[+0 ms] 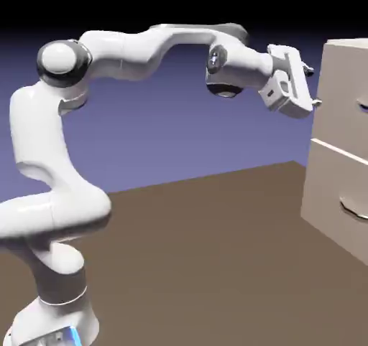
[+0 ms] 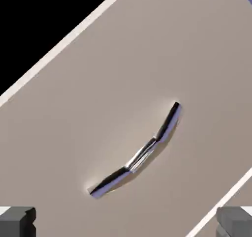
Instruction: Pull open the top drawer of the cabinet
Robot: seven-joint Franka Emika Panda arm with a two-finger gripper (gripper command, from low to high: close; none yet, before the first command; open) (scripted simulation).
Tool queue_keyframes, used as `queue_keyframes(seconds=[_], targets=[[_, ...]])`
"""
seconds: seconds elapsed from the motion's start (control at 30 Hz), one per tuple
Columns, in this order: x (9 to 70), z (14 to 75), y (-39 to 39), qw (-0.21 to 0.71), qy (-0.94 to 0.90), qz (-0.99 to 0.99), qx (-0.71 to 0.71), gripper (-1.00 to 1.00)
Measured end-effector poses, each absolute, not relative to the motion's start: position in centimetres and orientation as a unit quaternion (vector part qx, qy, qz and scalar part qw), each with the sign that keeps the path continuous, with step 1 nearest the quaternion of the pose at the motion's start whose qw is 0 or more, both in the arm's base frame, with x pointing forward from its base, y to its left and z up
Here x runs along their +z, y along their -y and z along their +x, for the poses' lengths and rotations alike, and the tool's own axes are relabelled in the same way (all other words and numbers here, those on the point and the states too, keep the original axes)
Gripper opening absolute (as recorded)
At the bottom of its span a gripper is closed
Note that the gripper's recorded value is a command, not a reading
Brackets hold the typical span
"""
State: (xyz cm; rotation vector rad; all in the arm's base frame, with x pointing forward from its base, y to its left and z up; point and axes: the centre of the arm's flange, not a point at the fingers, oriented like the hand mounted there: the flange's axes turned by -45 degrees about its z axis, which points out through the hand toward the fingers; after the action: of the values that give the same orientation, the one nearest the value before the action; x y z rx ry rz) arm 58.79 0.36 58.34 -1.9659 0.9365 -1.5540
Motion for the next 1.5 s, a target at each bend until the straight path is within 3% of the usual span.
queue_keyframes(seconds=[0.7, 1.03, 1.07, 1.5], targets=[[49.3, 70.9, 3.1, 0.498, -0.499, -0.503, -0.5, 0.0], [49.4, 75.6, 3.1, 0.5, -0.499, -0.501, -0.5, 0.0], [49.3, 76.0, 3.2, 0.5, -0.5, -0.5, -0.5, -1.0], [49.3, 69.5, 3.2, 0.5, -0.499, -0.5, -0.5, -1.0]])
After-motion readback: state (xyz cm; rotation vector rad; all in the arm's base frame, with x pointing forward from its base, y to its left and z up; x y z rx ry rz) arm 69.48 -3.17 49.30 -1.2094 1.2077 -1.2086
